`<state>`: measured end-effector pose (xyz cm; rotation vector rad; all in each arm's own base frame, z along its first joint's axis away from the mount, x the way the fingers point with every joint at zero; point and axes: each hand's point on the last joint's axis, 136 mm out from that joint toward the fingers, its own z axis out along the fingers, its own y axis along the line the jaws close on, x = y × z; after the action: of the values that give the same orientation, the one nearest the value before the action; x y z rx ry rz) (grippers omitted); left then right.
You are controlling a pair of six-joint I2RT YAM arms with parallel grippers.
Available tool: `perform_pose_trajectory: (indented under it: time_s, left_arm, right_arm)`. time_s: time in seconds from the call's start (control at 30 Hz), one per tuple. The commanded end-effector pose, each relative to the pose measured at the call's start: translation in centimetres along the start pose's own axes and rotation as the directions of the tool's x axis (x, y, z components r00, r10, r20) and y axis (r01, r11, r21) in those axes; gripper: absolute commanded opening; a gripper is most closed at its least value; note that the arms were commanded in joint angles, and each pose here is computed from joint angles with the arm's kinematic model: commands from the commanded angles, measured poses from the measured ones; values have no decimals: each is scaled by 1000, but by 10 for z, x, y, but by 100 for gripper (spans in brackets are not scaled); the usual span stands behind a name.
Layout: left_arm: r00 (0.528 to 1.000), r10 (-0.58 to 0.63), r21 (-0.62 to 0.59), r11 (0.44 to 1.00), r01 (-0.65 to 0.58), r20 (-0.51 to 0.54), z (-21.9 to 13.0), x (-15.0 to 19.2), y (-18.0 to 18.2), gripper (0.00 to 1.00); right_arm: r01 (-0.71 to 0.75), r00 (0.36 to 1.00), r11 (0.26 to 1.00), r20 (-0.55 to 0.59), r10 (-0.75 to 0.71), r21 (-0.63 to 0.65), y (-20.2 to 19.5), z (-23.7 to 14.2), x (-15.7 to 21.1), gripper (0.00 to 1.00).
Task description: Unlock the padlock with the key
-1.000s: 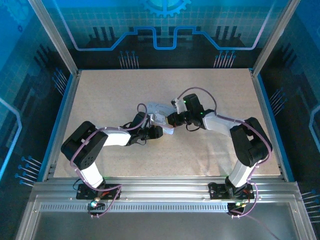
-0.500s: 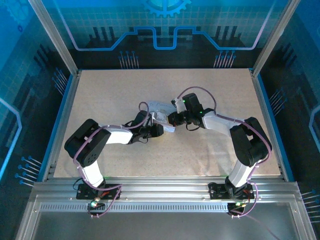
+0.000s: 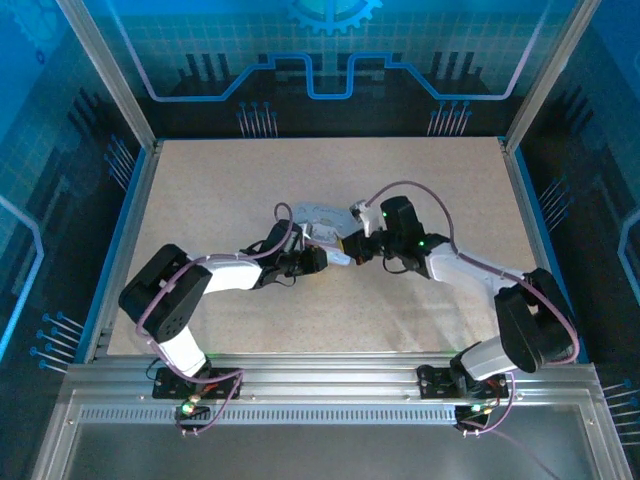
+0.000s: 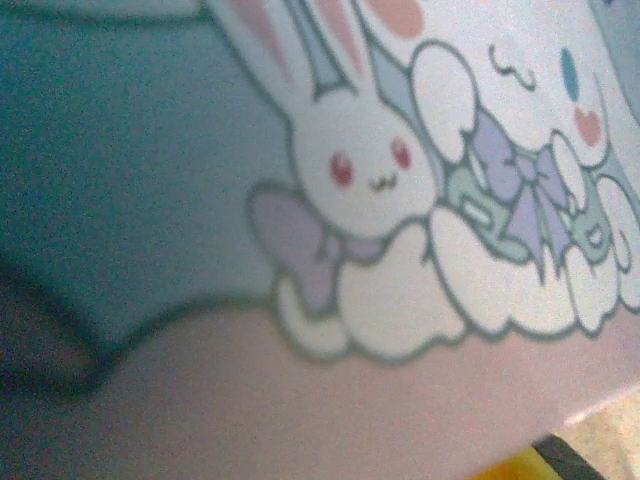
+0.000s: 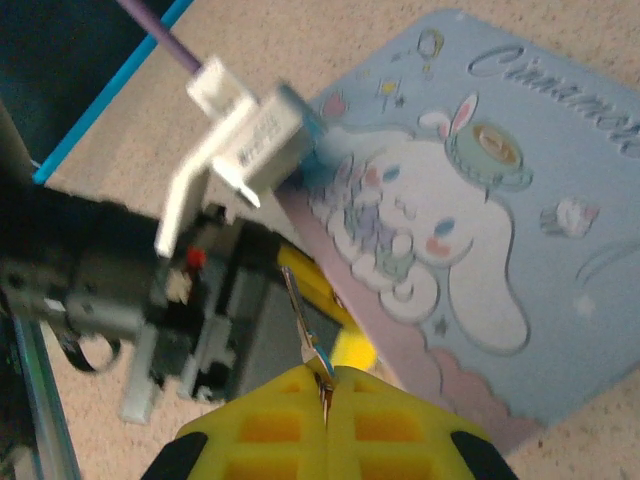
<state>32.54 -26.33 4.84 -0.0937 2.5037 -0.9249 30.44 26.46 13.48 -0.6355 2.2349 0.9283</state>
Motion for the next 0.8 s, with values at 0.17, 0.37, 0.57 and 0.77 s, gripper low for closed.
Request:
perform_pose_trajectory:
  time_s: [0.17,0.37,0.57,0.77]
  left_arm:
    - [993,-108,84,990,111,-49,-18,6,-24,27]
    - [989,-132,93,986,138,-63,-21,11,-24,26]
    - [988,-138,92,985,145,-73,-24,14,-24,25]
    - [987,-139,92,985,146,-75,-26,15,-24,25]
  right_arm:
    - [106,992,993,-56,-109,-50,15,8,64,0]
    - [132,985,989,-100,-138,-62,12,26,85,0]
    - [145,981,988,-123,-151,-58,6,38,90,0]
    - [148,979,987,-135,-155,-55,1,48,91,0]
